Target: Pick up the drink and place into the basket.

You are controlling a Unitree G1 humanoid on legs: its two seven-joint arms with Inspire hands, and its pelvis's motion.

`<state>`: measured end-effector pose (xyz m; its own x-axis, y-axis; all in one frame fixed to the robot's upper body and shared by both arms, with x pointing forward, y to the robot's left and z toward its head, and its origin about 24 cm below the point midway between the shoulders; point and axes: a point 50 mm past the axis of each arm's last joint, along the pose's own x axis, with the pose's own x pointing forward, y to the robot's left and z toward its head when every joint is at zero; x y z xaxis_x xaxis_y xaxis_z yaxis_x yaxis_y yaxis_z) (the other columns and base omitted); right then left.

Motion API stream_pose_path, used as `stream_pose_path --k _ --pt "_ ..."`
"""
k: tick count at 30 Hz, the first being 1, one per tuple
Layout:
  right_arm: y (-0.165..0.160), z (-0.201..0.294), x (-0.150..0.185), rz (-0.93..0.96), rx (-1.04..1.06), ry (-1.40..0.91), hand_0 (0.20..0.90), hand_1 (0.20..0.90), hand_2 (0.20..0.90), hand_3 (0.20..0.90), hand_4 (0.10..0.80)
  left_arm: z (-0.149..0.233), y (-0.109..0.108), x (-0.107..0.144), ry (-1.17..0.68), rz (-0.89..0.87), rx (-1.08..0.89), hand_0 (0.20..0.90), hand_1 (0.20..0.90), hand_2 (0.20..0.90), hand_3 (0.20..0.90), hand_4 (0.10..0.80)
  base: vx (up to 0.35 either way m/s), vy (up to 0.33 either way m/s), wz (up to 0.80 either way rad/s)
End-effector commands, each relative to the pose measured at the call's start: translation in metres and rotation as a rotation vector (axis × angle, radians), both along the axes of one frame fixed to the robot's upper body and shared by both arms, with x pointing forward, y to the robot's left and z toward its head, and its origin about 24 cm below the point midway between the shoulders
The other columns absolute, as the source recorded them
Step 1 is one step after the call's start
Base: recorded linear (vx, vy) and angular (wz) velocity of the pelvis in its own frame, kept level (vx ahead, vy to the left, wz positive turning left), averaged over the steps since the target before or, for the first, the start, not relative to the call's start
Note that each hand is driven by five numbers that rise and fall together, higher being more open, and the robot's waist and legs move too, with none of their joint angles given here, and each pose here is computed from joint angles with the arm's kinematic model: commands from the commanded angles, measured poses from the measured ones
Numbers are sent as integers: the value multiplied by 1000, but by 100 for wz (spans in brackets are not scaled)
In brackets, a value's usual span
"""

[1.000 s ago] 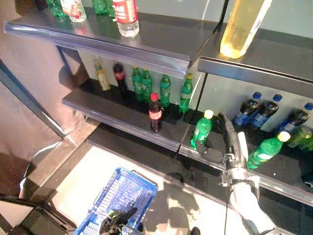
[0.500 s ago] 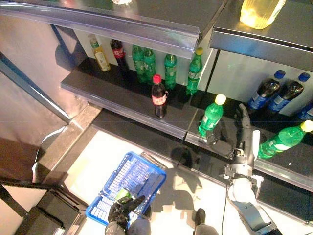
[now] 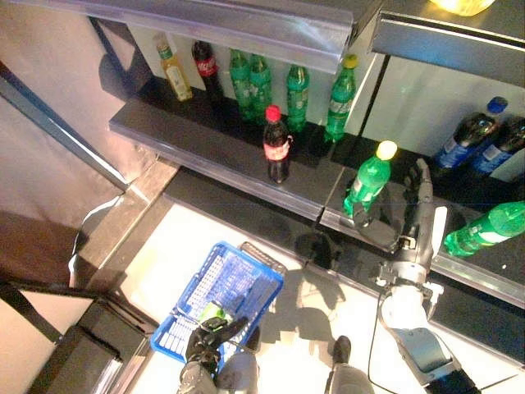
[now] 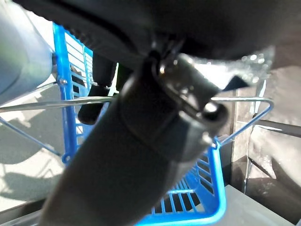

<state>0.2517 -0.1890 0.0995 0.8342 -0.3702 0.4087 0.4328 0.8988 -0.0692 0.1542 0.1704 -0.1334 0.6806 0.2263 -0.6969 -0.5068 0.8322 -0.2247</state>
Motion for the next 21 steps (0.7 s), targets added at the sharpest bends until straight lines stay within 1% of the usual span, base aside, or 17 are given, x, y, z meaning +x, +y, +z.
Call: stream_pose_path --k 1,4,7,14,21 --pt "11 53 13 19 55 -261 900 900 900 900 800 -11 30 -44 112 -7 98 300 300 300 200 100 -77 6 2" --pt "12 59 17 12 59 -279 900 900 900 900 800 -9 29 -38 91 -6 98 300 300 300 200 100 -81 -9 6" --pt "15 74 29 -28 110 -346 900 900 900 900 800 -1 31 -19 22 -5 100 300 300 300 200 100 -113 -34 3" --pt "16 100 43 -90 160 -440 900 900 900 900 800 13 28 11 -73 0 92 300 300 300 200 100 -84 -21 -1" --pt "9 117 52 -145 188 -476 900 900 900 900 800 21 24 25 -122 3 77 300 300 300 200 100 -6 -1 0"
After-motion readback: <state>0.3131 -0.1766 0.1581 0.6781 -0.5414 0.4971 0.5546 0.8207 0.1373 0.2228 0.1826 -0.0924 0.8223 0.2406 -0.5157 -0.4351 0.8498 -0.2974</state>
